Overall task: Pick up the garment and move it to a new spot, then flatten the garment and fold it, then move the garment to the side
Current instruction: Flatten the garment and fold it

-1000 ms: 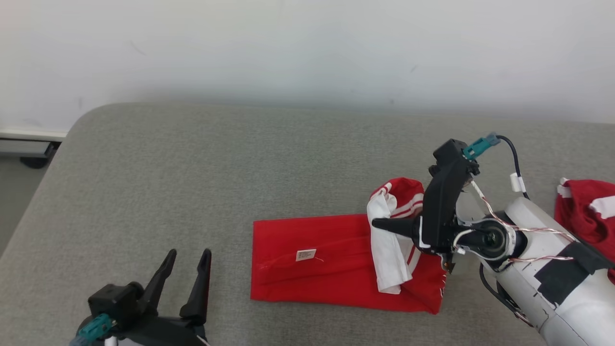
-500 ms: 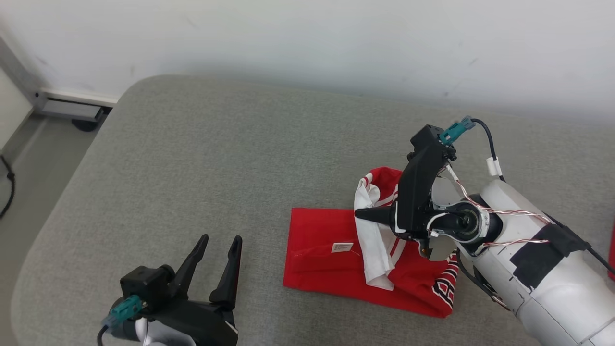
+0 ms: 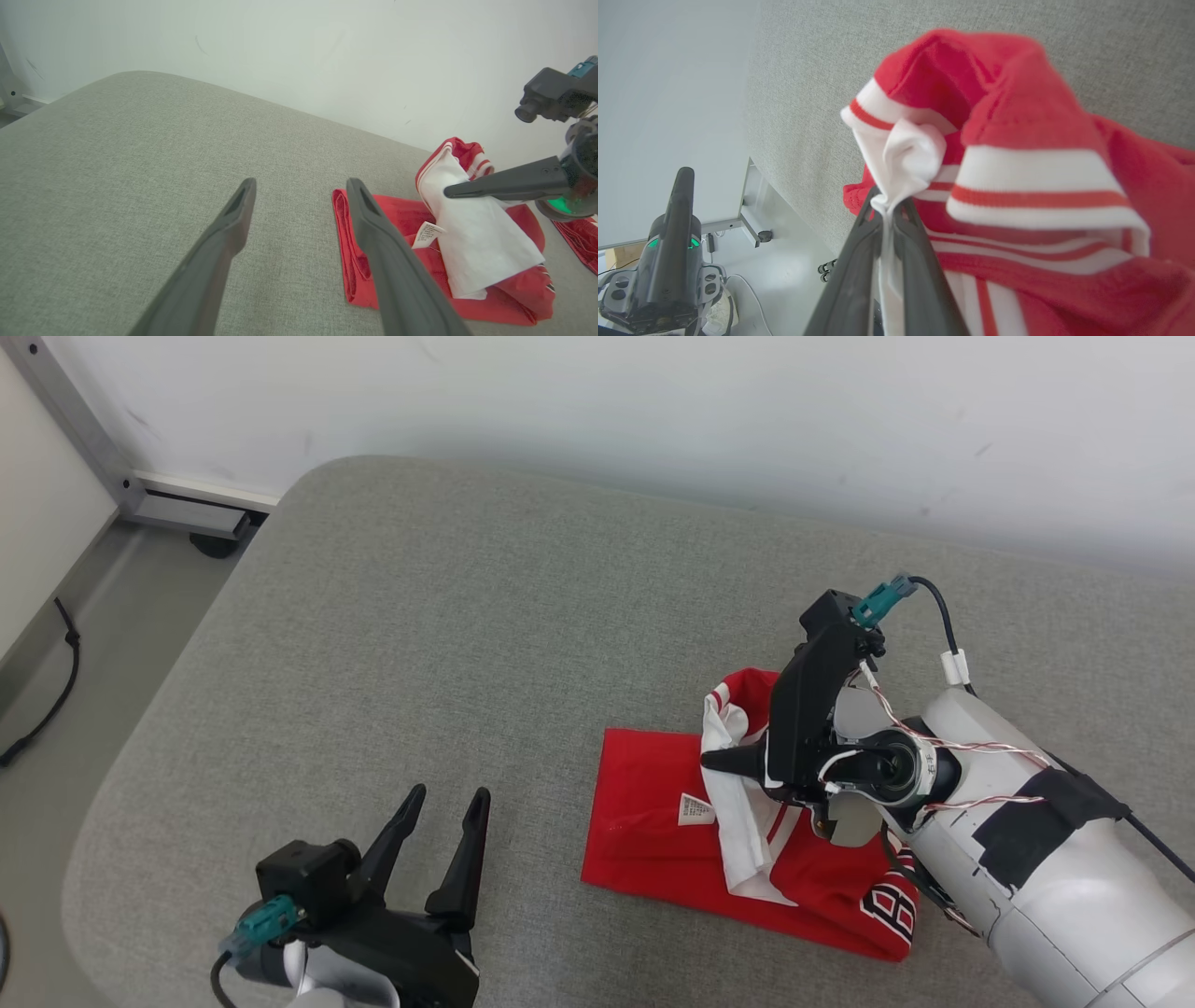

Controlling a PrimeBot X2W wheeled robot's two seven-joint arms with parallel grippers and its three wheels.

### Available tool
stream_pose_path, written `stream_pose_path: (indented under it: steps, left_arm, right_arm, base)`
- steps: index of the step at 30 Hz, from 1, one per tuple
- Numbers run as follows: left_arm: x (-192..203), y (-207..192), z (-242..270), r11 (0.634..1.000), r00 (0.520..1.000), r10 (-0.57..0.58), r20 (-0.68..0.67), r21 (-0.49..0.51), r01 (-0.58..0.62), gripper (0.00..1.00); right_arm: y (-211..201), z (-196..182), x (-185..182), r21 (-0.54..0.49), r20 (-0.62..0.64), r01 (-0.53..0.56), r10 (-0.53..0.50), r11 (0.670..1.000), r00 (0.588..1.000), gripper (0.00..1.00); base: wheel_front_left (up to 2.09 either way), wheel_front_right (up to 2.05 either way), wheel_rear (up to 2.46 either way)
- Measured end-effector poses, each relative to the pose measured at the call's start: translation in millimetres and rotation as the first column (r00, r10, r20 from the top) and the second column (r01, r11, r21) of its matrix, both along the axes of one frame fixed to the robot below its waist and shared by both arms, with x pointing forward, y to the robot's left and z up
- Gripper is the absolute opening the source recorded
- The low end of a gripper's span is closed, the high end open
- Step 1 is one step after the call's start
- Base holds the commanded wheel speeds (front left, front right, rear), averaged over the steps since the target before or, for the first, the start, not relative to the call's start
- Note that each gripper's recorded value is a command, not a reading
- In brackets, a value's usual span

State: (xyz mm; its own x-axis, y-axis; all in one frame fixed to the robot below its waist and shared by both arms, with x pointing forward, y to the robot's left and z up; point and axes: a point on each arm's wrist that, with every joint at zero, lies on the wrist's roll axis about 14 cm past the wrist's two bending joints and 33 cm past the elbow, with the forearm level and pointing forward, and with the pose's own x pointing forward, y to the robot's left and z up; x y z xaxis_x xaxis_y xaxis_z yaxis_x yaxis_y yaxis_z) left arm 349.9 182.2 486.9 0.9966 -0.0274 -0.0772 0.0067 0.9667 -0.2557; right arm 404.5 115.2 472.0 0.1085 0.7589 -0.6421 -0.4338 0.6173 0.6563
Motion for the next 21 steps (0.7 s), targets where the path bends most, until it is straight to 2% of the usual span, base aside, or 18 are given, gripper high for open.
stream_pose_path:
  steps: [10,11,12,13,18,21]
  left_arm:
    - [3,3,2,1.000,1.000,0.014,0.006,-0.003,-0.014,1.00]
    - [3,3,2,1.000,1.000,0.017,0.009,-0.004,-0.017,1.00]
    - [2,4,2,1.000,1.000,0.019,0.008,-0.003,-0.019,1.00]
    - [1,5,1,1.000,1.000,0.021,0.006,-0.002,-0.021,1.00]
    - [-4,8,-4,1.000,1.000,0.023,-0.008,0.011,-0.023,1.00]
    - [-12,8,-13,1.000,0.999,0.020,-0.033,0.012,-0.019,1.00]
  right_arm:
    - [11,-7,-4,-0.022,-0.018,-0.019,0.018,1.000,1.000,0.00]
    - [11,-8,-4,-0.035,-0.015,-0.025,0.024,0.999,1.000,0.33]
    - [10,-9,-4,-0.043,-0.009,-0.024,0.023,0.999,1.000,0.61]
    - [11,-7,-3,-0.040,-0.005,-0.017,0.016,0.999,1.000,1.00]
    - [12,10,2,-0.012,0.028,-0.005,0.005,1.000,1.000,1.00]
    - [6,22,9,0.031,0.037,0.039,-0.040,0.999,0.999,1.00]
  base:
    - [0.00,0.00,0.00]
    - [0.00,0.00,0.00]
    - [0.00,0.00,0.00]
    - [0.00,0.00,0.00]
    - [0.00,0.00,0.00]
    - [0.00,0.00,0.00]
